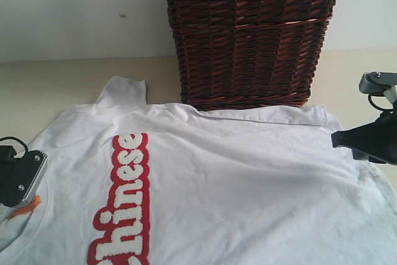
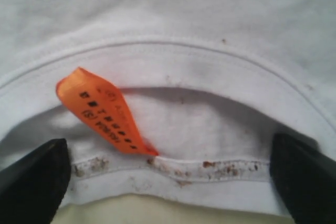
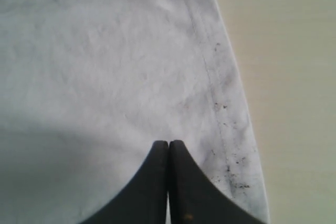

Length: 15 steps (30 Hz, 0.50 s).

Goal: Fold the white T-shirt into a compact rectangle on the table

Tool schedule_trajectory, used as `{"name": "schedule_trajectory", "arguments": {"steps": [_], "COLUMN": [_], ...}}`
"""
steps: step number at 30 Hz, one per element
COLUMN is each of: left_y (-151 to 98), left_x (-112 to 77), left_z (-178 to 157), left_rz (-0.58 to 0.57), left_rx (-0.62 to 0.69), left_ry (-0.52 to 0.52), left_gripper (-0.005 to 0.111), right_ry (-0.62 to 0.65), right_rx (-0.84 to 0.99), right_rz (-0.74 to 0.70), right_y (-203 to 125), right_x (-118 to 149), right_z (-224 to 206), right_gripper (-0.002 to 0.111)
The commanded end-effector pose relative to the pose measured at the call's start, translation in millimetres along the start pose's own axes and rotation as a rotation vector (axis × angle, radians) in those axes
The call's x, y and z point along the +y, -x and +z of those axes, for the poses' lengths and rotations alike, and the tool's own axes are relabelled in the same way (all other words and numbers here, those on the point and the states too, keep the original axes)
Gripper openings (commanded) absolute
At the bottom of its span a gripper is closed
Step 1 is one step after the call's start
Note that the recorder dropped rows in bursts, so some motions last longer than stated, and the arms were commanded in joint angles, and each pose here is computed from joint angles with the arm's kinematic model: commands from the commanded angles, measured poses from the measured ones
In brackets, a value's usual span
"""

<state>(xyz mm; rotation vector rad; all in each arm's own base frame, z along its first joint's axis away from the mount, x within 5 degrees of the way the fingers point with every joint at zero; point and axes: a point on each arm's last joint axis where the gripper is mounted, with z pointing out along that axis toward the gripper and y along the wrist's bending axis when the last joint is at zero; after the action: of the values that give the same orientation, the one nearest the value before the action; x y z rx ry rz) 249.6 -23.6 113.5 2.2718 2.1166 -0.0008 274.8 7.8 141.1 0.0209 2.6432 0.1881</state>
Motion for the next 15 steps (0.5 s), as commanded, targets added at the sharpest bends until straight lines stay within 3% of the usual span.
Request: {"name": "schedule_trajectory", "arguments": {"steps": [1, 8, 15], "left_y": [-2, -2, -2], "left_x": [-2.4, -2.4, -2.4], "left_z": [11, 11, 11], "left_rz": [0.0, 0.0, 0.0], "left_rx": [0.005, 0.005, 0.005], "left_ry": [-0.025, -0.025, -0.025], "left_gripper": [0.105, 0.105, 0.105], "right_ry": [0.028, 0.244, 0.357], "right_rx": [-0.024, -0.07, -0.209], "right_rz": [0.018, 0.029, -0.101], "right_y": [4, 31, 57], "right_x": [2, 27, 47], "right_z": [-5, -47, -112], "right_gripper": [0.006, 0.025, 0.041]}}
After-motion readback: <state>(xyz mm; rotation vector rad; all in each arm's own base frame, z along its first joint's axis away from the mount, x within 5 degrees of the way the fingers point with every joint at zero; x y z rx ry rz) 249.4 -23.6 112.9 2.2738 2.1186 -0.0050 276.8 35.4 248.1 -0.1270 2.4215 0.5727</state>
